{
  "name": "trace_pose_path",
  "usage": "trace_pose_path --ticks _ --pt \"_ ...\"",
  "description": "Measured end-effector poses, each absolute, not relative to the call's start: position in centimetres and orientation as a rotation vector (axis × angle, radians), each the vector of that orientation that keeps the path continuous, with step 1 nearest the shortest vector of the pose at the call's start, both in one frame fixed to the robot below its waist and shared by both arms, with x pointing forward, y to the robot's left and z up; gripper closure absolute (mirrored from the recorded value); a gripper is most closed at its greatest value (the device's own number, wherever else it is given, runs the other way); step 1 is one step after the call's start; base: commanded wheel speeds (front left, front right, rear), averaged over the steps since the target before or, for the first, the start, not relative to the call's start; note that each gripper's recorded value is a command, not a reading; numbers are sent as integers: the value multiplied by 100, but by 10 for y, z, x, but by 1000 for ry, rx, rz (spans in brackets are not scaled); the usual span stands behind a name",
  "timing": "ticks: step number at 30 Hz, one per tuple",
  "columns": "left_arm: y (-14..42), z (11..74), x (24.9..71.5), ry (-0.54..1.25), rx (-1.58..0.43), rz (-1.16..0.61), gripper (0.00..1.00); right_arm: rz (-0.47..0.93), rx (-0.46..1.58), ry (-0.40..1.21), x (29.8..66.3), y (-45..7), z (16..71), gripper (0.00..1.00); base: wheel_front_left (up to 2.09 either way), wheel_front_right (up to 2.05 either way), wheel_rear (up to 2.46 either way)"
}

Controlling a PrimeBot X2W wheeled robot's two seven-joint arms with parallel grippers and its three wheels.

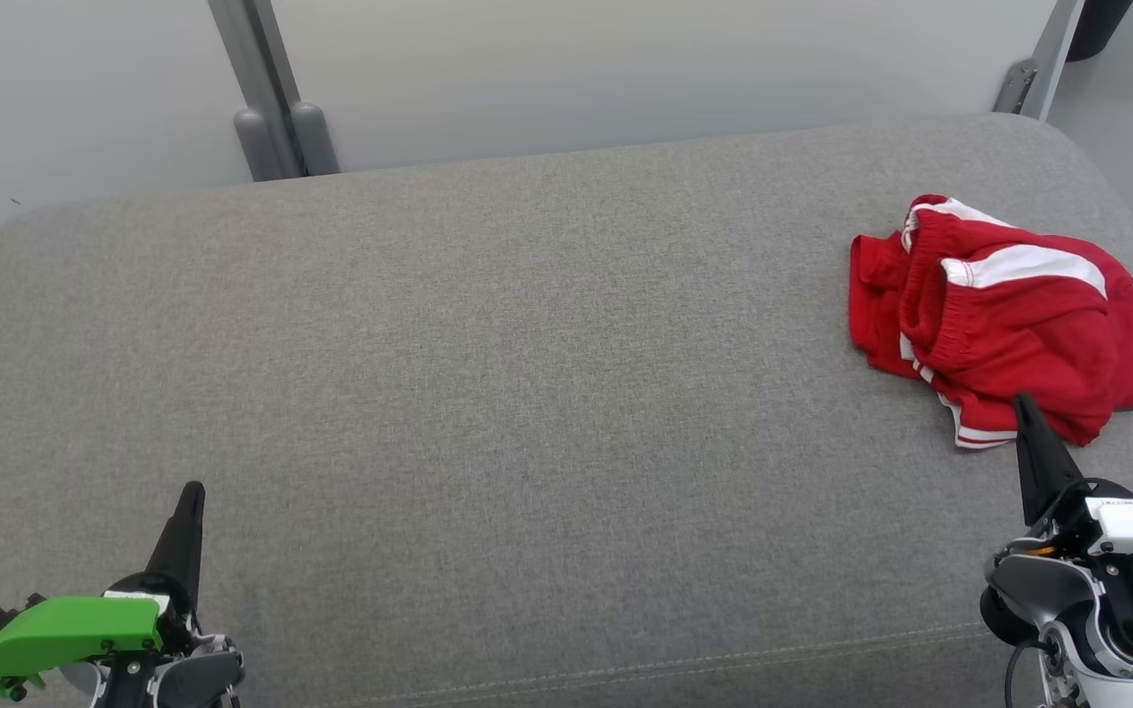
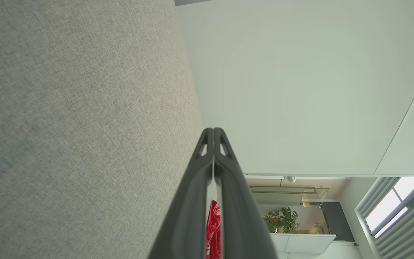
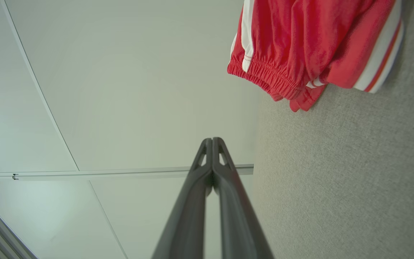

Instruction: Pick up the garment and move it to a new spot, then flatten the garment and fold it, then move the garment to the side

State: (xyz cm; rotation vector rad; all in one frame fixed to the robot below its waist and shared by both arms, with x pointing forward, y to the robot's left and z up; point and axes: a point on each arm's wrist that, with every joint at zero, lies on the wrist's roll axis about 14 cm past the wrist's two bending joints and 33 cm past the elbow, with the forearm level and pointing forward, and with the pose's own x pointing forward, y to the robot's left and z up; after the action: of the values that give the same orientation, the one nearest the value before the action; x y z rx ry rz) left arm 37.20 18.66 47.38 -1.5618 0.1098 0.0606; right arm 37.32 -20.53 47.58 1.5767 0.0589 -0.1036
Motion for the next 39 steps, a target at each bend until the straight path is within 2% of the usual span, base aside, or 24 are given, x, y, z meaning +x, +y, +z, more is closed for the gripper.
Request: trace_pose_path --ticks 39 --pt "186 473 372 108 -1566 61 100 -109 1581 58 373 -206 474 100 0 0 0"
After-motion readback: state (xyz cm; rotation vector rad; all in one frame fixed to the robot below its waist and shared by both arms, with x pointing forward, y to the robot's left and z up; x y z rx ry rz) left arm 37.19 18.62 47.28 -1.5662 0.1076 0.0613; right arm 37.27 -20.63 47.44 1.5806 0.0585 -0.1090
